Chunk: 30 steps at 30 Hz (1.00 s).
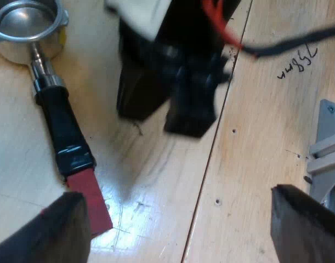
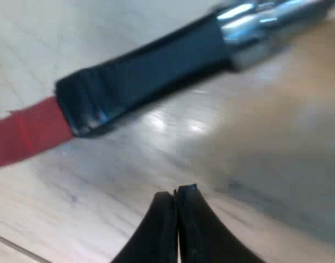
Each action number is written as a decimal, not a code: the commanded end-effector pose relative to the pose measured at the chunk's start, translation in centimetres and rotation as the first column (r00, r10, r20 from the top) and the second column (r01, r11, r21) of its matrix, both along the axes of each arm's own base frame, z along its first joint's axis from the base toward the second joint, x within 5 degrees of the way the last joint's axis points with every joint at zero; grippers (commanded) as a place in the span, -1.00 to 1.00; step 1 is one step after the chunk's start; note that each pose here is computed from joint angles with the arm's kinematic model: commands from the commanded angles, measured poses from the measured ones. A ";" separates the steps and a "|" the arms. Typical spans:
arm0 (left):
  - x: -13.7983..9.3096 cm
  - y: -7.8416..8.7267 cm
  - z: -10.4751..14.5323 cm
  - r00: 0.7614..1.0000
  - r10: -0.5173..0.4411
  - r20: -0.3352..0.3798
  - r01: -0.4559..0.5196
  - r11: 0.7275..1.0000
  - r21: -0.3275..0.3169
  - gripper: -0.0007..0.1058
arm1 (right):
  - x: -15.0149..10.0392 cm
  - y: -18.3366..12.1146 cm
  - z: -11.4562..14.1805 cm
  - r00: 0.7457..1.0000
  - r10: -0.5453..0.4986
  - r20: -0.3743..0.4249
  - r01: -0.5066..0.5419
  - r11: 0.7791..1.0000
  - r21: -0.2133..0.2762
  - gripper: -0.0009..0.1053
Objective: Put the handle in the coffee machine
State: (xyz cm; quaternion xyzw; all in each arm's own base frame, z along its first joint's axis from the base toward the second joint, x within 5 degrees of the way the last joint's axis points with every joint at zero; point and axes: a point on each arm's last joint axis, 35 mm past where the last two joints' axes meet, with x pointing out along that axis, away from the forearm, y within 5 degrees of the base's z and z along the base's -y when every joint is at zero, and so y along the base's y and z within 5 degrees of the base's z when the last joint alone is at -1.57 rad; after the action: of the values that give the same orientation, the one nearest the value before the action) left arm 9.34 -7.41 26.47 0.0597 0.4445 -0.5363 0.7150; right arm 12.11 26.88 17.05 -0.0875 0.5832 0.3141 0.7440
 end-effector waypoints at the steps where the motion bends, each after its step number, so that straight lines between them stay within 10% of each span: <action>1: 0.1 0.0 0.2 1.000 0.003 0.019 -0.002 1.000 -0.007 0.32 | -0.4 -1.2 1.2 1.000 -0.006 0.031 0.008 0.998 -0.067 -0.98; 8: 0.4 -0.2 0.4 0.999 0.003 0.050 -0.002 1.000 -0.024 0.32 | -0.9 -3.2 3.5 0.994 0.001 0.111 0.014 0.991 -0.134 -0.98; 14: 0.4 -0.2 0.4 0.999 0.003 0.050 -0.002 1.000 -0.024 0.32 | -1.1 -3.9 5.9 0.980 0.025 0.196 -0.006 0.995 -0.097 -0.94; 23: 0.4 -0.2 0.4 0.999 0.003 0.050 -0.002 1.000 -0.024 0.32 | -0.5 -3.1 10.1 0.951 0.099 0.294 -0.075 0.993 -0.094 0.56; 30: 0.4 -0.2 0.4 0.999 -0.005 0.043 0.007 0.999 -0.037 0.32 | 0.9 -3.1 11.8 0.936 0.081 0.344 -0.059 0.995 -0.075 0.61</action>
State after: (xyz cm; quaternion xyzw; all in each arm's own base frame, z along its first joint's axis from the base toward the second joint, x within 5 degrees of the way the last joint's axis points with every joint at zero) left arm 9.66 -7.59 26.68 0.0611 0.4254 -0.5414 0.7227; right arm 12.65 24.16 28.50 -0.1802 0.4532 0.3056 0.8178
